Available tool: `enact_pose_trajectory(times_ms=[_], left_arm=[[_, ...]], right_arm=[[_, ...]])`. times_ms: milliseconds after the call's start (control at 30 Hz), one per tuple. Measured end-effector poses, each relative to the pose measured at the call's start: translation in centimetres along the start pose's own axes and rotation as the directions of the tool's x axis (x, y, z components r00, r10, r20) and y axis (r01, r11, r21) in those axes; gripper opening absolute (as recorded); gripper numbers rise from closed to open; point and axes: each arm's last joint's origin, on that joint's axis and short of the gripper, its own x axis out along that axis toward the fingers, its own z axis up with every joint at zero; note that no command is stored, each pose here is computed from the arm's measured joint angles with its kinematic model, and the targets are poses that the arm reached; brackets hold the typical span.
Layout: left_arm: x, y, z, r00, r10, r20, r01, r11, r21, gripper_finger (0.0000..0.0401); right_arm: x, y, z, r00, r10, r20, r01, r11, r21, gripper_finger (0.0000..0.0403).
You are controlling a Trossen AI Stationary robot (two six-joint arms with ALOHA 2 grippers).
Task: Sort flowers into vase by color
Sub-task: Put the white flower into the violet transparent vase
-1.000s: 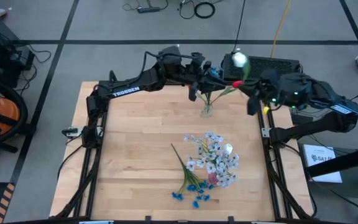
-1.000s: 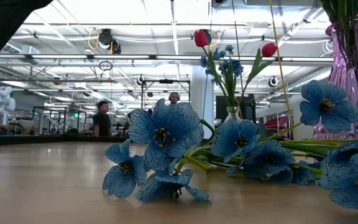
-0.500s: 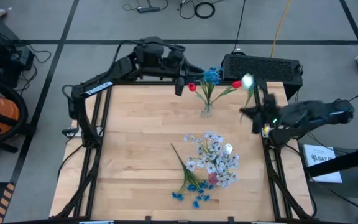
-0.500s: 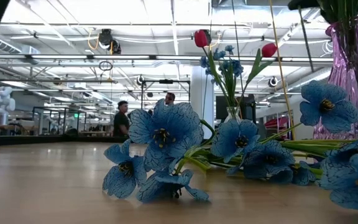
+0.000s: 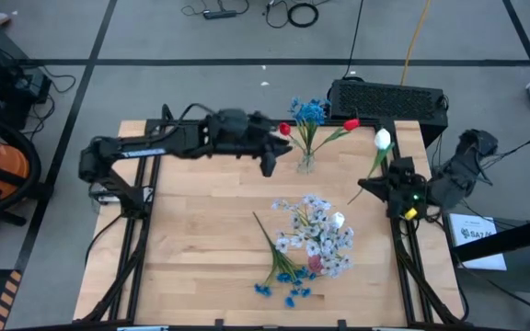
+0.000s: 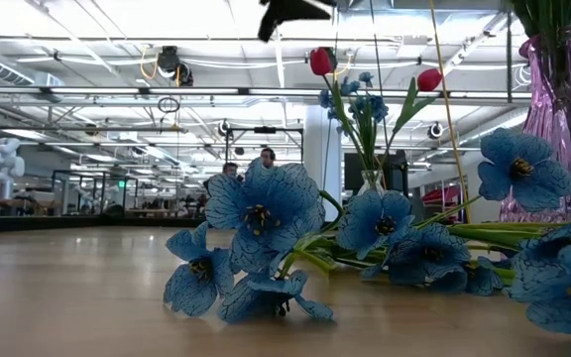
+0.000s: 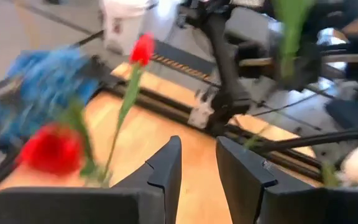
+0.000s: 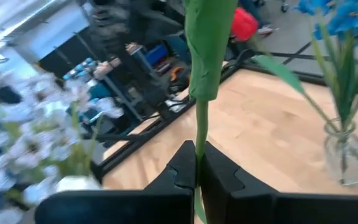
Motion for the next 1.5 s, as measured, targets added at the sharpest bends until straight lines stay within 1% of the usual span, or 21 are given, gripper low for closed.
enact_pose_trajectory(times_ms=[133,200,267,367,467,533,600,767,833,1000,1100,1233,1300,1500], left_arm=[[-1.4,0.1,-3.4,0.997,0.032,0.067,-0.026,0.996,-0.086,0.0106],[-2.1,0.1,-5.3,0.996,0.037,0.086,-0.025,0.99,-0.137,0.0106],[-2.5,0.2,-7.5,0.996,0.05,0.078,-0.035,0.983,-0.183,0.0106],[-2.9,-0.2,-10.0,0.993,0.038,0.112,-0.012,0.974,-0.227,0.0106],[-3.0,-1.1,-11.8,0.988,0.004,0.152,0.037,0.964,-0.264,0.0106],[-3.0,-1.6,-13.0,0.989,-0.012,0.148,0.051,0.963,-0.264,0.0106],[-2.8,-2.3,-13.5,0.988,-0.035,0.153,0.074,0.963,-0.259,0.0106],[-2.4,-3.8,-14.8,0.989,-0.084,0.12,0.111,0.964,-0.24,0.0106],[-2.1,-4.1,-15.1,0.989,-0.094,0.116,0.118,0.967,-0.226,0.0106],[-1.1,-4.5,-16.4,0.993,-0.093,0.07,0.101,0.989,-0.111,0.0106],[-0.7,-4.6,-16.8,0.993,-0.097,0.061,0.098,0.995,-0.019,0.0106],[-0.3,-4.9,-17.0,0.99,-0.117,0.082,0.109,0.989,0.101,0.0106],[-0.3,-5.0,-17.1,0.989,-0.121,0.081,0.109,0.985,0.136,0.0106],[-0.3,-5.0,-17.1,0.99,-0.121,0.079,0.109,0.983,0.147,0.0106]], right_arm=[[-0.8,0.3,-0.6,1.0,0.024,0.0,-0.024,1.0,0.005,0.0],[-1.2,0.3,-0.9,1.0,0.024,0.005,-0.024,1.0,0.017,0.0],[-1.5,0.5,-1.3,0.999,0.032,0.004,-0.032,0.999,0.033,0.0],[-1.8,1.3,-2.1,0.998,0.054,0.008,-0.055,0.997,0.049,0.0],[-2.2,2.2,-3.2,0.997,0.069,0.022,-0.071,0.993,0.089,0.0],[-2.6,2.8,-3.9,0.996,0.079,0.044,-0.084,0.988,0.132,0.0],[-3.0,3.4,-4.7,0.993,0.086,0.077,-0.097,0.982,0.164,0.0],[-3.7,4.3,-6.2,0.984,0.089,0.152,-0.122,0.966,0.226,0.0],[-3.7,4.6,-7.0,0.984,0.09,0.152,-0.126,0.961,0.245,0.0],[-3.3,5.4,-9.2,0.984,0.085,0.157,-0.128,0.948,0.292,0.0],[-2.7,5.8,-10.3,0.983,0.064,0.172,-0.116,0.942,0.315,0.0],[-1.6,6.6,-11.4,0.98,0.024,0.199,-0.091,0.938,0.335,0.0],[-1.3,6.9,-11.8,0.978,0.012,0.208,-0.085,0.934,0.346,0.0],[-0.4,8.0,-12.9,0.974,-0.013,0.226,-0.076,0.921,0.382,0.0]])
